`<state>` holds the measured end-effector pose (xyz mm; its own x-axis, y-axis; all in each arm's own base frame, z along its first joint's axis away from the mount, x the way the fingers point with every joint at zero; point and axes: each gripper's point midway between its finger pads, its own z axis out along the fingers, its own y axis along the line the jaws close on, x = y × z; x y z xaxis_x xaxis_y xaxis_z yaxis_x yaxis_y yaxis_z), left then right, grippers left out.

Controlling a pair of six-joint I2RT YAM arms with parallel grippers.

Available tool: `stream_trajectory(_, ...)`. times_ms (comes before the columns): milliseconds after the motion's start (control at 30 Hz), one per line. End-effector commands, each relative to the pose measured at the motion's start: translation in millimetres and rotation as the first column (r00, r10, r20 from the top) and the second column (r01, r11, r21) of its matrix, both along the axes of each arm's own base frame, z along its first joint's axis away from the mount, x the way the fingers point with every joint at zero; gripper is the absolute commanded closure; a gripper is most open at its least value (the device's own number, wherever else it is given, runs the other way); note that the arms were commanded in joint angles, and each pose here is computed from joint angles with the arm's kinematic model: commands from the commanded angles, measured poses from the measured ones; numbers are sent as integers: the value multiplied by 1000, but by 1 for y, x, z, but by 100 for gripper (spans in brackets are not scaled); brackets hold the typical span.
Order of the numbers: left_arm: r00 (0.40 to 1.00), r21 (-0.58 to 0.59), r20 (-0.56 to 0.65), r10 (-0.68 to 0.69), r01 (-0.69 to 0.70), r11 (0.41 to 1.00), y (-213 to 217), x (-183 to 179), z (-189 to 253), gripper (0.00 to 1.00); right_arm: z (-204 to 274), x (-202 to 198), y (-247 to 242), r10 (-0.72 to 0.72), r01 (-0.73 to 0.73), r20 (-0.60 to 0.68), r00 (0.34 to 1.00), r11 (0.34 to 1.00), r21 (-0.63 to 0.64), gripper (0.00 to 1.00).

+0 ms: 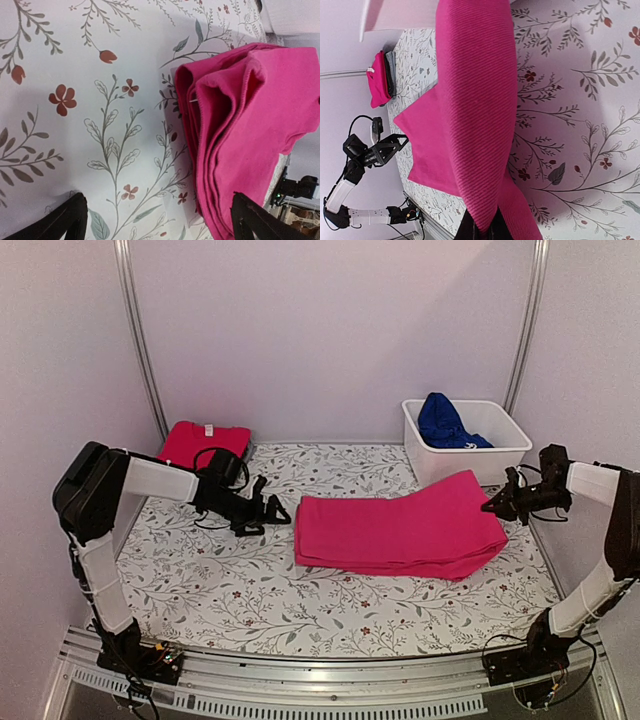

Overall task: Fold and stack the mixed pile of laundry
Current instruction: Fold the 1/2-rectangle-folded trousers at the center of the board.

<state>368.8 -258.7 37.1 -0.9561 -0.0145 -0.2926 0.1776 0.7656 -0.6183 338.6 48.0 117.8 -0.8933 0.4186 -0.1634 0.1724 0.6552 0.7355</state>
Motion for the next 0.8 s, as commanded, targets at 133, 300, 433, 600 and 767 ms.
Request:
stream_trajectory(133, 997, -168, -11, -74, 71, 983, -50, 2, 6, 7, 61, 5, 59, 125, -137, 114, 986, 985, 104, 100)
stream_trajectory(300, 991, -255, -55, -119, 102, 962, -75, -9, -4, 26, 88, 9, 104, 185, -208, 157, 970, 968, 140, 100)
stream_trajectory(433, 988, -301, -87, -128, 97, 949, -81, -16, -12, 57, 108, 13, 144, 242, -277, 198, 950, 946, 171, 100)
stream_trajectory(600, 987, -300, -100, -122, 87, 950, -82, -17, -17, 71, 121, 16, 213, 347, -392, 226, 910, 898, 199, 100)
stream_trajectory(767, 987, -299, -107, -124, 87, 950, -82, -19, -19, 76, 116, 18, 283, 447, -488, 211, 869, 843, 226, 100)
